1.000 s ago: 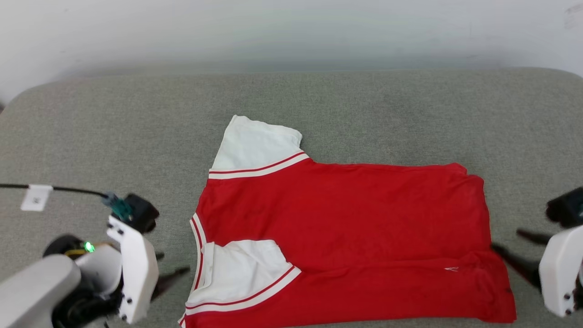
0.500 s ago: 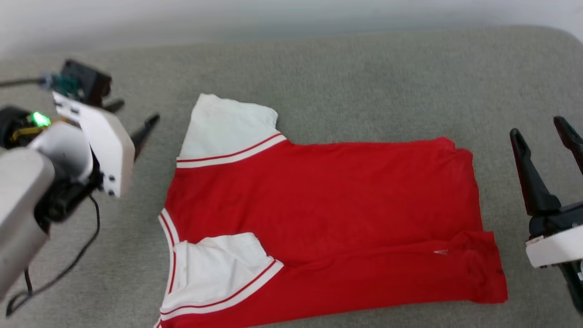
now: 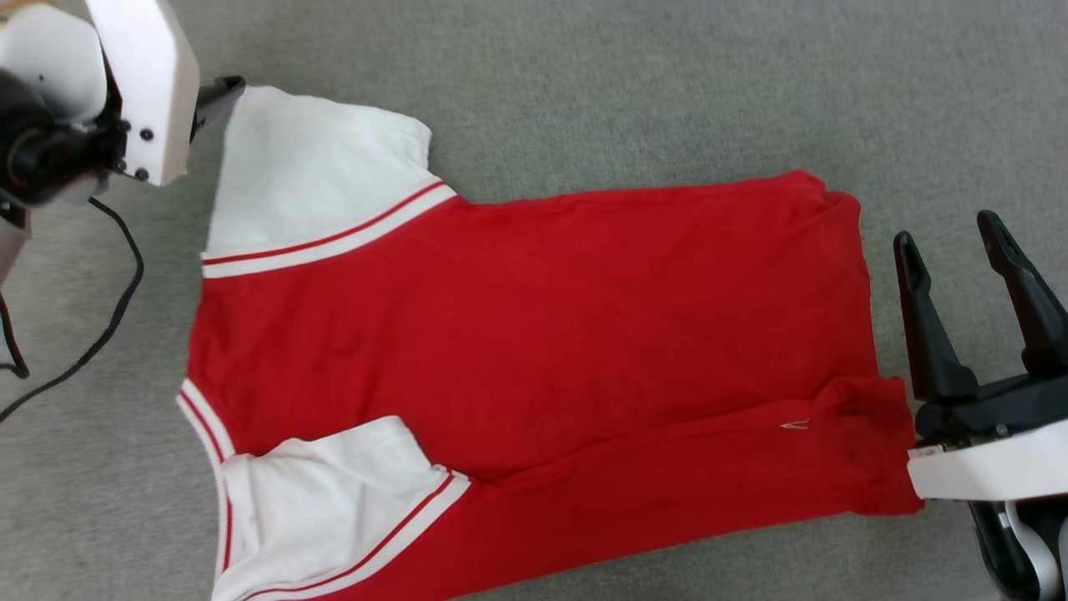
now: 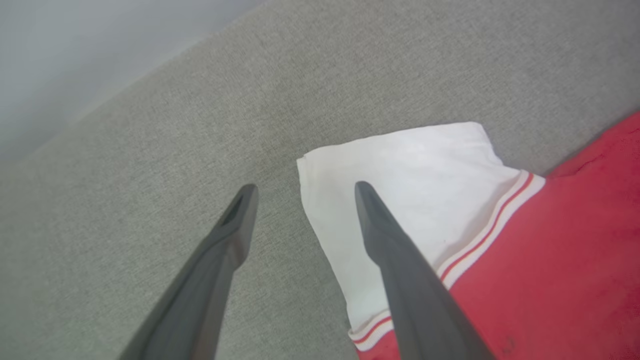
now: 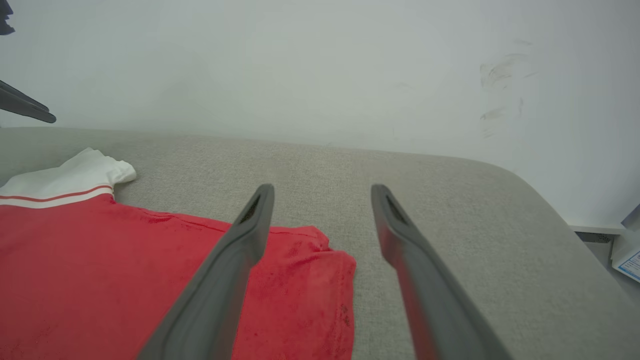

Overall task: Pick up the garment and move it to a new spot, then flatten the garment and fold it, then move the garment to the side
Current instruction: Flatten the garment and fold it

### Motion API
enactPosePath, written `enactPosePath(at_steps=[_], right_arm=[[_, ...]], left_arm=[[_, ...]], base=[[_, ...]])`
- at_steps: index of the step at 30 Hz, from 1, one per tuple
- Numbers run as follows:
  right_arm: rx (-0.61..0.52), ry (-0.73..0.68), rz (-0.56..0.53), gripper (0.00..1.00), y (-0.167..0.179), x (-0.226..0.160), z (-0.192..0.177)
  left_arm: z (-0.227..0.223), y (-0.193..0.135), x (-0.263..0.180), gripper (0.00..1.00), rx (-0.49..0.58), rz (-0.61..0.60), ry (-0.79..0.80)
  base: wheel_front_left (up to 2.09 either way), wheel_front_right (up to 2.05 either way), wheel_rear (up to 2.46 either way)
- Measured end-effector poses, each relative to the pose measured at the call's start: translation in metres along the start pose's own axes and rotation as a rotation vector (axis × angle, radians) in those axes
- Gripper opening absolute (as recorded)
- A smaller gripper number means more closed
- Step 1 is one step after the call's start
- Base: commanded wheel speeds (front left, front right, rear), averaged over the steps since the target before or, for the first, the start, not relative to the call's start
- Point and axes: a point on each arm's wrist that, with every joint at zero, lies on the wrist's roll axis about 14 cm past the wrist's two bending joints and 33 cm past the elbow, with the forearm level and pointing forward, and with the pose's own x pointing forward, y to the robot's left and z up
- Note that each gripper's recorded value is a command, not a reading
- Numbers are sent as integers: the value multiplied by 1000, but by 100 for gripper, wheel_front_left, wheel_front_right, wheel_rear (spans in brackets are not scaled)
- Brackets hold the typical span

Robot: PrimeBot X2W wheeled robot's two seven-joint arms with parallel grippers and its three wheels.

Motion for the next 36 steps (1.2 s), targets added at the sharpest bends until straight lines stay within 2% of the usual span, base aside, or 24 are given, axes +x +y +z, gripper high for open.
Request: enactPosePath(at_steps=[10, 15, 16, 17, 23, 29, 33, 36], right_arm=[[1, 71, 10, 100, 1, 21, -36], [3, 95, 1, 100, -4, 24, -48], [3, 100, -1, 100, -5, 24, -50], [1, 97, -1, 100, -5, 25, -49], [-68, 31, 0, 100, -20, 35, -19], [-201, -8, 41, 100, -32, 54, 31], [-268, 64, 97, 100, -31, 69, 47], [-313, 253, 151, 100, -30, 72, 31]], left_arm=[[-35, -11, 60, 100, 9, -76, 303], [-45, -14, 75, 100, 33, -95, 361], [-44, -15, 75, 21, 35, -97, 360], [-44, -14, 75, 0, 35, -97, 356], [-38, -19, 63, 0, 46, -104, 302], [-22, -22, 33, 0, 82, -92, 220], [-19, -28, 12, 0, 112, -95, 178], [-20, -30, -4, 0, 136, -94, 151]], base=[[0, 0, 0], [0, 0, 0], [0, 0, 0], [0, 0, 0], [0, 0, 0], [0, 0, 0], [0, 0, 0], [0, 0, 0]])
